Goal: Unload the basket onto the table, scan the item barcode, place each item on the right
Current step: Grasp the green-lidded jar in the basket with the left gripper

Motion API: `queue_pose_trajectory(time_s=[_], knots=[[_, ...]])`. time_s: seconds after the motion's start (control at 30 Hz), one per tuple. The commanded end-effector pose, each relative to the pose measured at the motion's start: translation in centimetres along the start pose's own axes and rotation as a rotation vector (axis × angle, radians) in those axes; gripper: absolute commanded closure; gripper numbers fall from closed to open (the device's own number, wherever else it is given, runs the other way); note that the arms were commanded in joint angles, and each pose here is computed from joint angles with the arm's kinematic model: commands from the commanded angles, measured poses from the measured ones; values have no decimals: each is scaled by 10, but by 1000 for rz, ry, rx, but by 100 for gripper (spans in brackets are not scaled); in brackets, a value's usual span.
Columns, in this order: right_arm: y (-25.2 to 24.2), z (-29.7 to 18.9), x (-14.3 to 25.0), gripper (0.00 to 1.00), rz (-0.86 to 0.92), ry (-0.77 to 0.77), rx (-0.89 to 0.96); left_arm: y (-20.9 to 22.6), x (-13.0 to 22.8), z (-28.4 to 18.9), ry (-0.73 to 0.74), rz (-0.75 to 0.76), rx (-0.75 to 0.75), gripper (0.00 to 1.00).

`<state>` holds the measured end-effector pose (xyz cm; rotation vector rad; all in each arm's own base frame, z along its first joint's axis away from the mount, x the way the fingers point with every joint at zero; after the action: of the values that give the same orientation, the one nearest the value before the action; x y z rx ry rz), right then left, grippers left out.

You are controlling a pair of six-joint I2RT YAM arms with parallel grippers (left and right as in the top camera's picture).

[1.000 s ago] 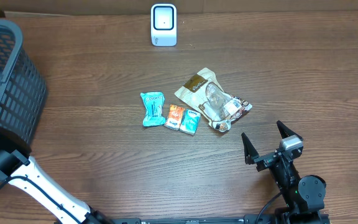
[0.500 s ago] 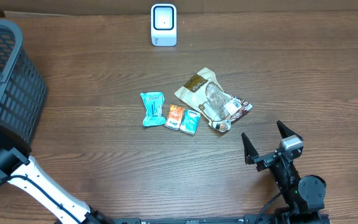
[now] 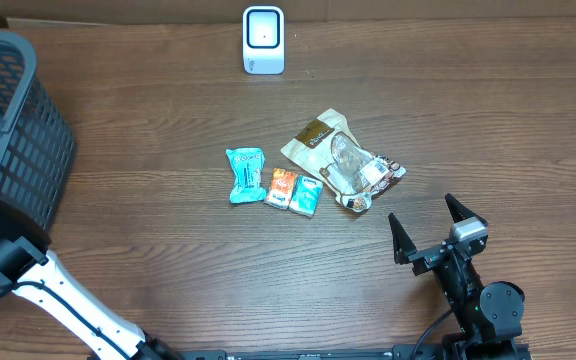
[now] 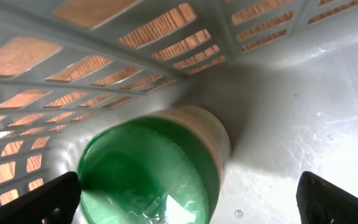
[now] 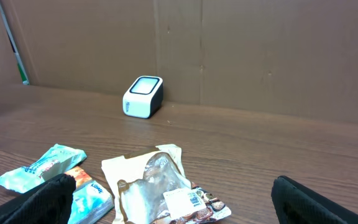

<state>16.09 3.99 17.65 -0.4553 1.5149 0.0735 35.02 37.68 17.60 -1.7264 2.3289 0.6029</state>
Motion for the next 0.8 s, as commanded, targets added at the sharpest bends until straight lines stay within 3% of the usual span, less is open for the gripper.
queue_pose_trajectory(time_s=[0.0, 0.47, 0.77], knots=[[0, 0, 2, 0, 1, -5, 6, 17, -18, -26, -57, -134, 38, 0], [0, 0, 2, 0, 1, -5, 6, 50, -4, 12, 75, -264, -84, 0], [0, 0, 2, 0, 1, -5, 5, 39, -4, 18, 94, -278, 1, 1]])
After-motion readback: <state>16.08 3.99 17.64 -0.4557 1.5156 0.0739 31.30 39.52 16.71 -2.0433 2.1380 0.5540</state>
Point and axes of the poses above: each gripper's point midway between its finger pads, its own z axis out along the fingers, its own y axis along the line the jaws close on, x = y × z, the point moved 8 cm from there along -z, back along the fingers, and after that the axes turned 15 degrees about -z, right-handed, at the moved point
